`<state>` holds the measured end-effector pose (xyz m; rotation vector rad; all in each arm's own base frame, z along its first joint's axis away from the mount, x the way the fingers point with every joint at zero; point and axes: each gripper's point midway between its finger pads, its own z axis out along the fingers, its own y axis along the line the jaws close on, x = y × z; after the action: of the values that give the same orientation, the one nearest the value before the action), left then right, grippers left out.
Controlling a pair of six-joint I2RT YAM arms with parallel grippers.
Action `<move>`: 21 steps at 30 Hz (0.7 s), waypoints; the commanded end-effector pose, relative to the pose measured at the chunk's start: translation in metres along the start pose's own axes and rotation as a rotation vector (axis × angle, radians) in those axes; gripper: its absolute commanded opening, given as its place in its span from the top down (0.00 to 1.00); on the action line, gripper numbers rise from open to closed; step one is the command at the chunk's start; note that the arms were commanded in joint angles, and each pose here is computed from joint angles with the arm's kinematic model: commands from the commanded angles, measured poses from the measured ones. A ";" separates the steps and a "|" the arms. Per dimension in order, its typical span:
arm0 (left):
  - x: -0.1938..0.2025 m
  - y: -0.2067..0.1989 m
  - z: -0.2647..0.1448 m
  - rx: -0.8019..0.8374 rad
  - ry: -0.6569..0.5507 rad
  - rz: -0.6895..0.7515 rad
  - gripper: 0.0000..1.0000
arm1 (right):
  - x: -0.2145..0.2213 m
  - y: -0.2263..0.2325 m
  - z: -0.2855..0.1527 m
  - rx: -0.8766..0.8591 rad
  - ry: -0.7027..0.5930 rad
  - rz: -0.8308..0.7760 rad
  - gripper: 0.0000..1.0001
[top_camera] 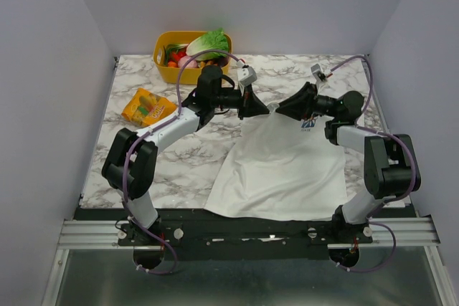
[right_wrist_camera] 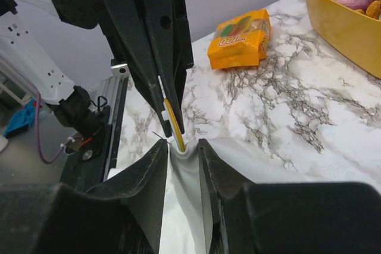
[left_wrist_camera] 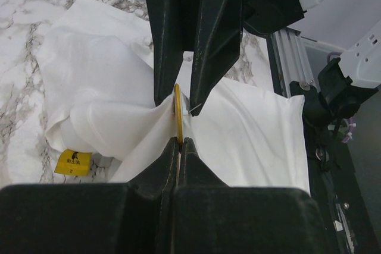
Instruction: Pin the brooch onto the clothing
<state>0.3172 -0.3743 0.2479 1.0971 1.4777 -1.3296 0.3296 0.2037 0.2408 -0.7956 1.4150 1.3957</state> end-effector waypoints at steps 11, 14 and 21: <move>-0.017 -0.029 0.011 0.059 0.010 0.076 1.00 | -0.002 -0.002 0.019 -0.015 0.036 -0.081 0.71; -0.017 -0.030 0.013 0.062 0.017 0.074 1.00 | 0.000 -0.006 0.022 0.003 0.048 -0.082 0.71; -0.021 -0.035 0.018 0.064 0.023 0.085 1.00 | 0.001 -0.010 0.024 0.033 0.048 -0.091 0.76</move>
<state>0.3181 -0.3731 0.2391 1.1090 1.5515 -1.2733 0.3360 0.2147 0.2315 -0.8611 1.4409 1.3524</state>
